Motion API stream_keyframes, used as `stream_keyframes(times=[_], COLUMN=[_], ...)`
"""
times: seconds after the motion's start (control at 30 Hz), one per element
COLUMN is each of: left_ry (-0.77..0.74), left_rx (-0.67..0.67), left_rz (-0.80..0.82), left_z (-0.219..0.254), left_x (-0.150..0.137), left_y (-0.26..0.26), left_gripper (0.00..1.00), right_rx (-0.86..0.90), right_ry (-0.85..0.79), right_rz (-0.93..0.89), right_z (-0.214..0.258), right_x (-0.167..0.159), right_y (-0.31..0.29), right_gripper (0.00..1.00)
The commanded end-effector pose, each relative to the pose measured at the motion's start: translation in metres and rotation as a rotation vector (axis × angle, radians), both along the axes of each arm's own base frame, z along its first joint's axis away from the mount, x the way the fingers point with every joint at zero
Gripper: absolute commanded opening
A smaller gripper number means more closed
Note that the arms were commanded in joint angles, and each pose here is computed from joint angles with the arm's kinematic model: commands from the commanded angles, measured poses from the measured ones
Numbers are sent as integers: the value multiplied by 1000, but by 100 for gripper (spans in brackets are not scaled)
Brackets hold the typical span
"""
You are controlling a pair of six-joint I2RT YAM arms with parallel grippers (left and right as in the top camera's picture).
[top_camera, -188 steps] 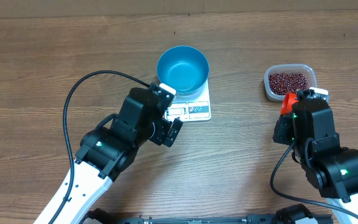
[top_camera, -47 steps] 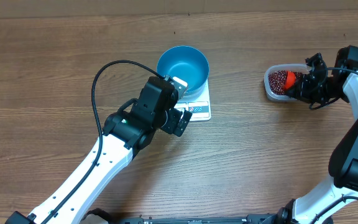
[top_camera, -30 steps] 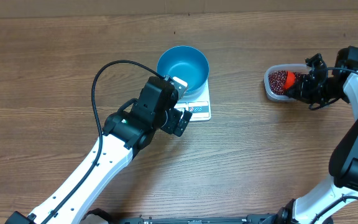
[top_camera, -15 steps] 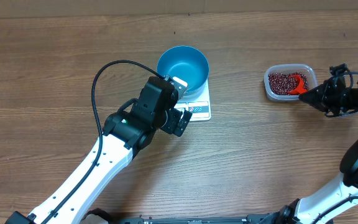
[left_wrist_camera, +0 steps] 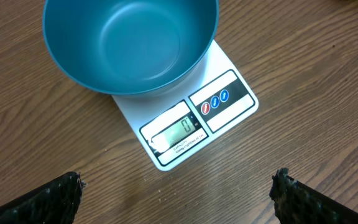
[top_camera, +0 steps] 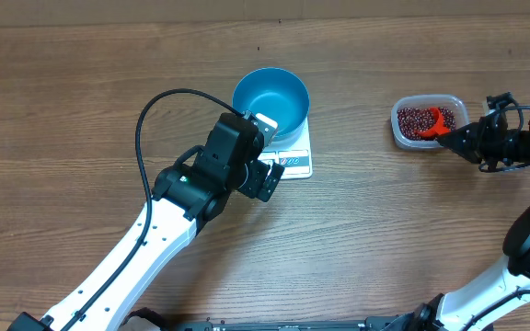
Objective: Scoop item into bowl and weigh 150g on scale
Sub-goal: 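Dip the red scoop into the beans and scoop with the right gripper, then carry the filled scoop with the right gripper over the blue bowl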
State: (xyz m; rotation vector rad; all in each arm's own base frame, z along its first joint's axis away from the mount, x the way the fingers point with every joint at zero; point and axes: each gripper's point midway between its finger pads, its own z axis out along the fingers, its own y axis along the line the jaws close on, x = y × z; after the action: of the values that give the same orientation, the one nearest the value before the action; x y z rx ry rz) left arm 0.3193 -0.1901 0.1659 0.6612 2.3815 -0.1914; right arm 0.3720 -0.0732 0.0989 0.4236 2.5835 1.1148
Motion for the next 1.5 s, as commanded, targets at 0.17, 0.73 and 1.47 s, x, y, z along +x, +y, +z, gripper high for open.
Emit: stream_keyframes(times=[0.17, 0.73, 1.47], left_ry=[5, 5, 5], left_rx=[5, 5, 5], left_rz=[-11, -11, -11], left_z=[-3, -3, -3], left_x=[0, 0, 0], left_y=[0, 0, 0], left_gripper=[100, 100, 100], right_rx=[73, 218, 328], right_ry=[-48, -174, -230], right_rz=[-10, -20, 15], right_z=[11, 40, 63], right_x=[1, -14, -25], right_y=[0, -8, 11], right_gripper=[4, 4, 4])
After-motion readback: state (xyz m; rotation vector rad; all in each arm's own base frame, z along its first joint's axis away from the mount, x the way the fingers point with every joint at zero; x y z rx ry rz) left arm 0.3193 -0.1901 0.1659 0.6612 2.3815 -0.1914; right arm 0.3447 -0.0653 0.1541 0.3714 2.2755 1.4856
